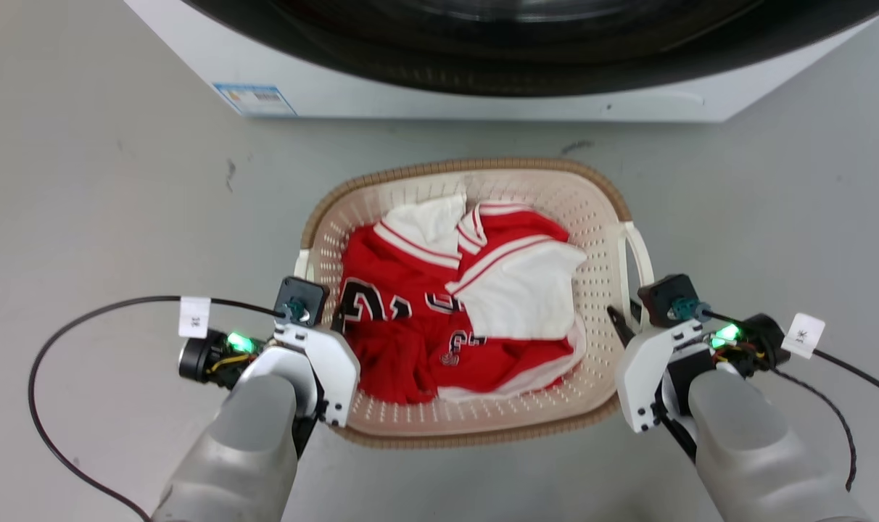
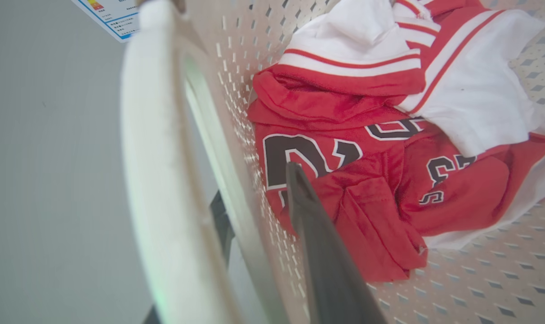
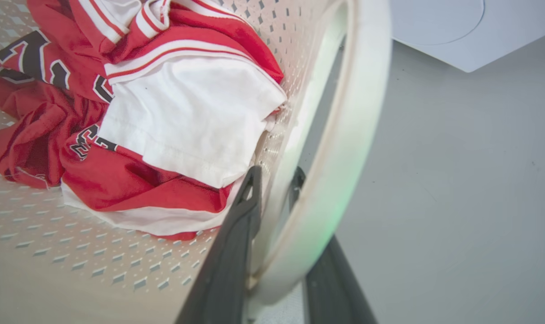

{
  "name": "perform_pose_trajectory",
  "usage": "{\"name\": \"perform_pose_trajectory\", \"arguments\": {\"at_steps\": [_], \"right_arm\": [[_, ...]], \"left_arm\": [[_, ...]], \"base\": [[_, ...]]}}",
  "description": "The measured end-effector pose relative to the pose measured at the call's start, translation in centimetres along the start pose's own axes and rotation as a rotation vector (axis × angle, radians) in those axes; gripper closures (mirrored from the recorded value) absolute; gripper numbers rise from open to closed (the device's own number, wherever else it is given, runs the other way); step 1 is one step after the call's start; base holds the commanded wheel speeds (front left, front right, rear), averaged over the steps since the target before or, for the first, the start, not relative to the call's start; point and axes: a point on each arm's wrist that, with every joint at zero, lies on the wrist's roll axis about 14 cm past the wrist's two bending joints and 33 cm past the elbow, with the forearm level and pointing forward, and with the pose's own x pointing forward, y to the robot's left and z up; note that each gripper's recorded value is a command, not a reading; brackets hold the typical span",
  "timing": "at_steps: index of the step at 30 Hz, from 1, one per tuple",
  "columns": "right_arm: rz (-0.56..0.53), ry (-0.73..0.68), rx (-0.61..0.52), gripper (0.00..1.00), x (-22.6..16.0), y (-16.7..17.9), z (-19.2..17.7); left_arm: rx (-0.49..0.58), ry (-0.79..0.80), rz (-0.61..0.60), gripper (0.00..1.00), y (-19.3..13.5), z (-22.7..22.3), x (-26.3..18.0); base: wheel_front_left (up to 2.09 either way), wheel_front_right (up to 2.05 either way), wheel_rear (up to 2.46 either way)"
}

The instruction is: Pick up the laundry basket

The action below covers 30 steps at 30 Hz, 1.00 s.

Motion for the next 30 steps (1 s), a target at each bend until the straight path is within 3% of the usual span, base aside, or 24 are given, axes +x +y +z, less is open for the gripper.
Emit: {"name": "perform_pose_trajectory", "arguments": {"at_steps": [14, 30], "right_arm": [[0.002, 0.005, -0.023, 1.00, -5.4, 1.7, 1.4], [0.001, 0.056, -0.039, 1.00, -10.6, 3.3, 0.2]], "left_arm": [[-0.005, 0.020, 0.008, 1.00, -1.8, 0.4, -6.2], [0.001, 0.051, -0.021, 1.00, -4.5, -0.3, -11.3]], "base": [[0.00, 0.00, 0.00], [0.00, 0.00, 0.00]]}}
